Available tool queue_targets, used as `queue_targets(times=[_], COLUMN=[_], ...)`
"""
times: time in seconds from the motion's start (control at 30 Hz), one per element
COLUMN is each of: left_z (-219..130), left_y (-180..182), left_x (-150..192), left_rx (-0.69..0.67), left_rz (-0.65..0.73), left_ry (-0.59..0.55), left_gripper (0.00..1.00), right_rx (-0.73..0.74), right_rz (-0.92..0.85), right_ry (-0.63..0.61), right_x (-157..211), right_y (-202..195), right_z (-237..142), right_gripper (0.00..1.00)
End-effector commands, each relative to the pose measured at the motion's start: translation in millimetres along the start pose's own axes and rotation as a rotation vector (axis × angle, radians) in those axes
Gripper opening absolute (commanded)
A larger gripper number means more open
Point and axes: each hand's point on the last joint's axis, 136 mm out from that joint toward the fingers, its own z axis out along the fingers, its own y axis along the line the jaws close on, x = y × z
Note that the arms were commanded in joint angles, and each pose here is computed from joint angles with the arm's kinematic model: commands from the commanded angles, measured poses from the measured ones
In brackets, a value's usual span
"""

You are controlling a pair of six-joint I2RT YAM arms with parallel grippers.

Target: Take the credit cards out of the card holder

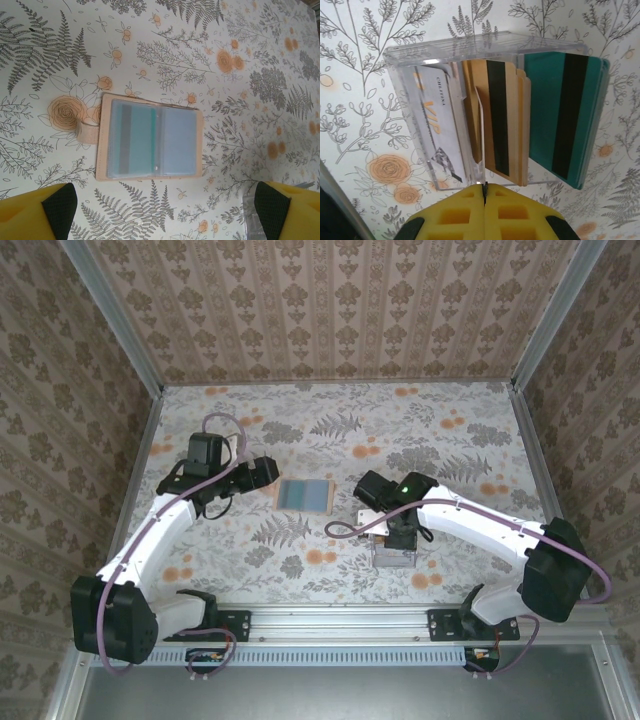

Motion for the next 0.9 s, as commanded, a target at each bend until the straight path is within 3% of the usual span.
queue_targets(times=[0.0,0.6,0.77,0.87], left_z=[-0.7,-0.9,-0.3,0.2], left_y=[6.9,10.0,10.3,10.6], left_x=[3.6,4.3,5.3,5.3], left_rx=[-0.02,-0.029,-0.028,-0.027], left_rz=[-0.018,-0.025,-0.025,-0.027], left_ry=[0.011,0.014,0.018,0.02], left_gripper=[0.95,0.95,0.95,0.95], right_rx=[0.046,0.039,0.103,0.134], right_rz=[-0.029,-0.002,0.039,0.087], right_ry=[0.001,-0.043,-0.036,-0.053], right_x=[-4.2,-18.4,-15.3,-16.7], right_y=[-8.0,-10.1,-20.2,-27.3], right_z=[1.1,4.8,5.7,2.4], right_gripper=[0.0,0.0,0.29,0.35])
